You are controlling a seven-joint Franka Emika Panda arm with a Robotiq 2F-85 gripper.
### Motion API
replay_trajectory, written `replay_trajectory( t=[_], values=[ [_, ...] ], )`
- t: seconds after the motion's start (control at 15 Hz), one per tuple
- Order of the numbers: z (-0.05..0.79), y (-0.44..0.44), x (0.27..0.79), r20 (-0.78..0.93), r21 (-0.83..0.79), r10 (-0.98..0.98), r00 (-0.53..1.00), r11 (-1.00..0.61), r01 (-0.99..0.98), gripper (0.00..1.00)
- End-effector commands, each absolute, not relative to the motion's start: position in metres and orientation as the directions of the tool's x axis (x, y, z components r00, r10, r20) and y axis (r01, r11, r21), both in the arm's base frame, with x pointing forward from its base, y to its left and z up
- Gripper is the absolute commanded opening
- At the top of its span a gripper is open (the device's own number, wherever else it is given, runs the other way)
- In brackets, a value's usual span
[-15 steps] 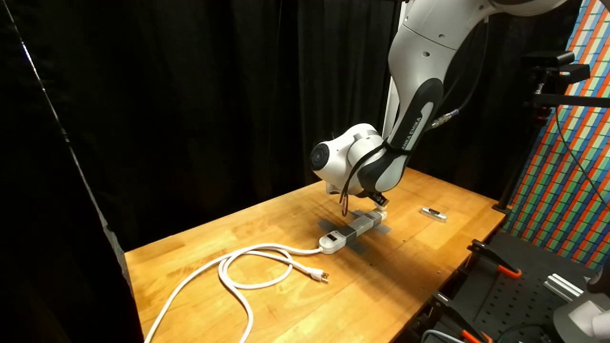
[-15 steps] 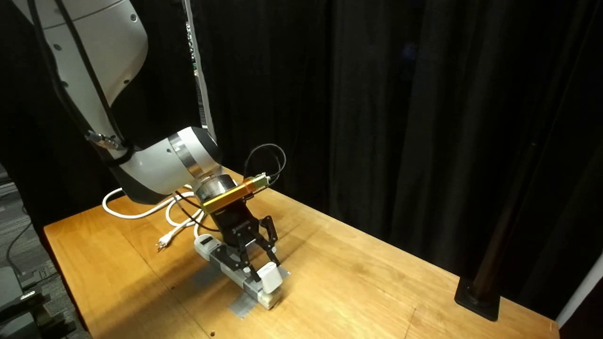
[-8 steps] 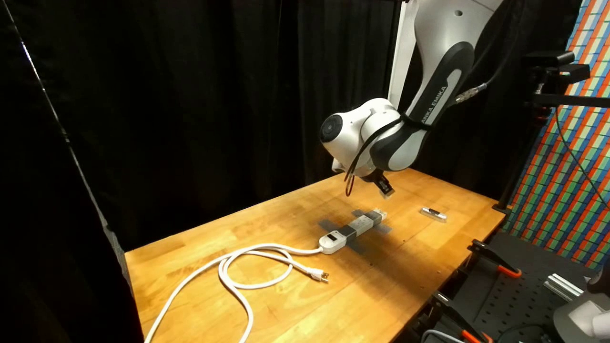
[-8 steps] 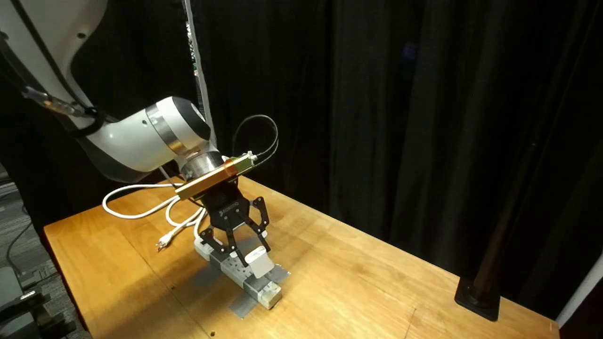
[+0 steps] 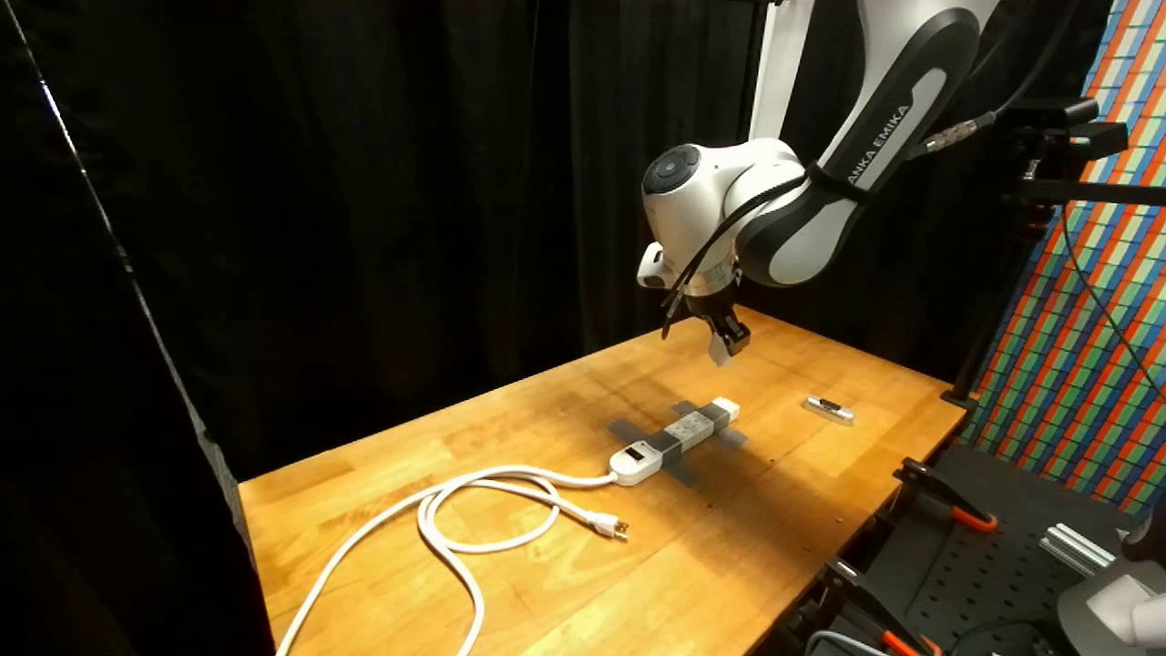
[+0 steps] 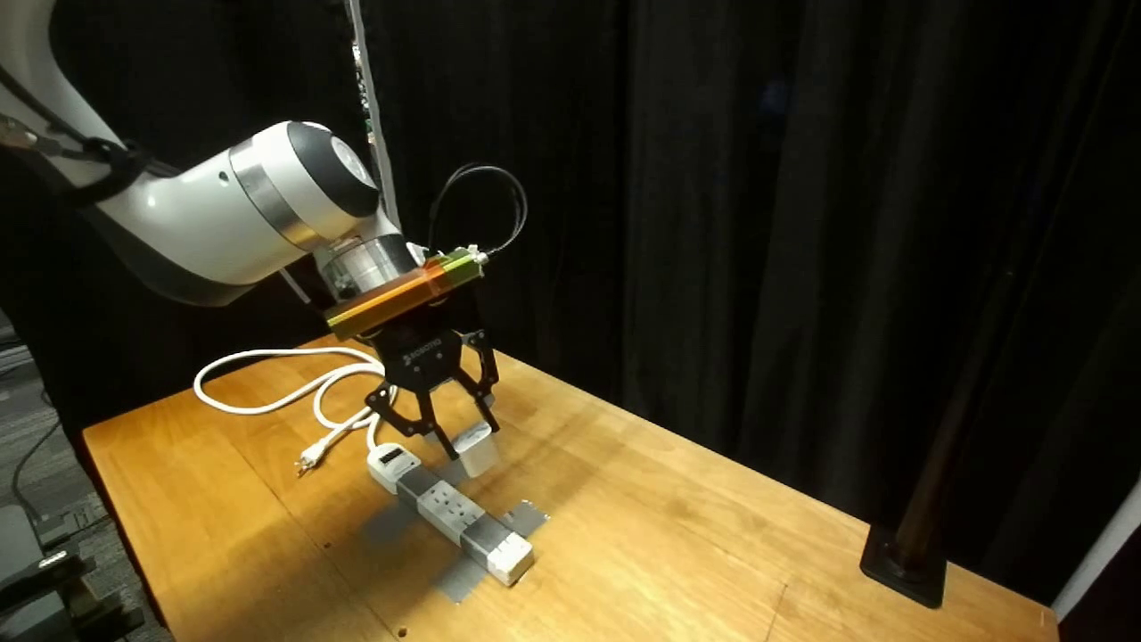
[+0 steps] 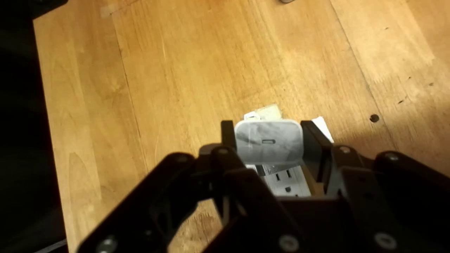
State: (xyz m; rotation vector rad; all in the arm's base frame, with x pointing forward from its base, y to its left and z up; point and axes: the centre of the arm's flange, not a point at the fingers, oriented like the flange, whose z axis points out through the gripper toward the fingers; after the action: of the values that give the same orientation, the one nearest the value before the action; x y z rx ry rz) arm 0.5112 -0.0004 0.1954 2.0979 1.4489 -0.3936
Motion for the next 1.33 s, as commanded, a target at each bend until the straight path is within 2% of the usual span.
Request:
replay_trajectory(
  t=[0.0, 0.27, 0.6, 1.27],
  values=[
    [0.212, 0.005, 0.522, -0.515, 0.182, 0.807, 0.289, -0.227, 0.957, 0.22],
    [0.209, 0.012, 0.534, -0.489, 0.078, 0.844, 0.218, -0.207, 0.975, 0.22],
    [0.2, 0.017, 0.55, -0.472, 0.124, 0.852, 0.226, -0.189, 0.974, 0.22],
    [0.158, 0.022, 0.561, -0.484, 0.051, 0.861, 0.159, -0.154, 0.987, 0.22]
  ],
)
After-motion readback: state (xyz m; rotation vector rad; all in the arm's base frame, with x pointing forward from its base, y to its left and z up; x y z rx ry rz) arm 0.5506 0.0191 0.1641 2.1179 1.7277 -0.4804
